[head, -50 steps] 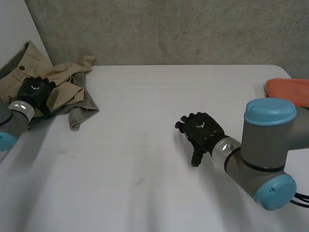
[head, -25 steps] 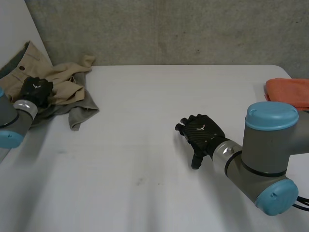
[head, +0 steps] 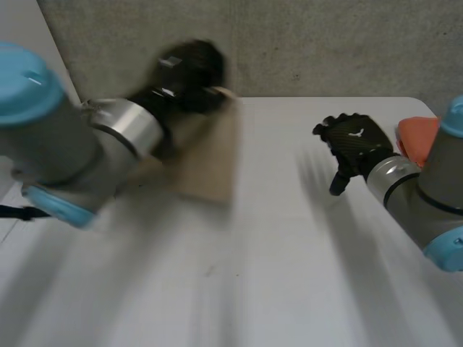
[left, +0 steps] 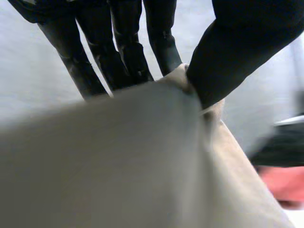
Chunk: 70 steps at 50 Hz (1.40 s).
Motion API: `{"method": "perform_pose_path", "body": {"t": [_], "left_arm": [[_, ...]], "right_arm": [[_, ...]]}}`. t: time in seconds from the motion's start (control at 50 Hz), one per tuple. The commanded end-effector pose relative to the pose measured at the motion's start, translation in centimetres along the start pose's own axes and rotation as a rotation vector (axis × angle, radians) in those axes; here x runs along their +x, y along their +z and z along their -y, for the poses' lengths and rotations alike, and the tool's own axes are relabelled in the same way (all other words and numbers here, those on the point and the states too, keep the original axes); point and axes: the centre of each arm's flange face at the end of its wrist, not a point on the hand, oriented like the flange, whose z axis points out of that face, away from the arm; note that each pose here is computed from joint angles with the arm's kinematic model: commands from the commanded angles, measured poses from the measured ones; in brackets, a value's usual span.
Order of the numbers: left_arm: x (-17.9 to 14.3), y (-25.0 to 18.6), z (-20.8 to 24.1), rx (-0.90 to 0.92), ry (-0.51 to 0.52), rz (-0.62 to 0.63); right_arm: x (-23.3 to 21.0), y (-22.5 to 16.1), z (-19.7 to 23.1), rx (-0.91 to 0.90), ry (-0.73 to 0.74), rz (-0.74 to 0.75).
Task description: Fold the laundry.
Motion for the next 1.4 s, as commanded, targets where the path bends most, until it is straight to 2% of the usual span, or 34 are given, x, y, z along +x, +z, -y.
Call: {"method": "perform_pose_path", "body": {"t": [0.02,0.12,0.24,0.32,0.42,0.5,0.6,0.76,0.86,1.06,1.3,1.38,1.4], "left_arm": [[7.7,0.7,-7.0,-0.143,-0.092,-0.189],[6.9,0.6,-7.1,-0.163,-0.074,-0.146],[2.2,-0.4,-5.5,-0.184,0.033,0.000],[0.5,-2.1,-4.9,-0.221,0.119,0.062],[-1.0,-3.6,-5.5,-0.270,0.203,0.110],[-4.7,-4.4,-6.0,-0.311,0.268,0.222],[-7.2,-4.8,-6.0,-0.324,0.281,0.301],[-8.0,-5.2,-6.3,-0.338,0.275,0.326],[-8.0,-5.3,-6.4,-0.337,0.274,0.328],[-8.2,-5.4,-6.4,-0.305,0.280,0.334],[-8.2,-5.6,-5.8,-0.287,0.281,0.338],[-8.3,-5.7,-5.1,-0.272,0.286,0.345],[-8.3,-5.7,-5.0,-0.271,0.287,0.347]], "right_arm": [[1.6,0.4,-0.1,-0.003,0.006,-0.045],[2.1,0.5,-0.3,-0.010,0.008,-0.057],[2.7,0.6,-0.2,-0.006,0.007,-0.067],[2.4,0.4,0.0,-0.005,-0.008,-0.048],[0.6,-1.3,0.3,-0.051,-0.070,0.081],[-2.3,-3.4,0.3,-0.094,-0.114,0.241],[-6.8,-6.1,-0.9,-0.156,-0.124,0.404],[-10.5,-7.9,-3.2,-0.115,-0.140,0.467],[-13.3,-9.4,-3.2,-0.091,-0.079,0.528],[-15.7,-9.5,-5.2,-0.146,-0.073,0.577],[-15.4,-6.8,-5.0,-0.092,-0.106,0.424],[-14.7,-6.1,-3.1,-0.014,-0.090,0.382],[-13.9,-6.0,-0.9,0.059,-0.087,0.348]]}}
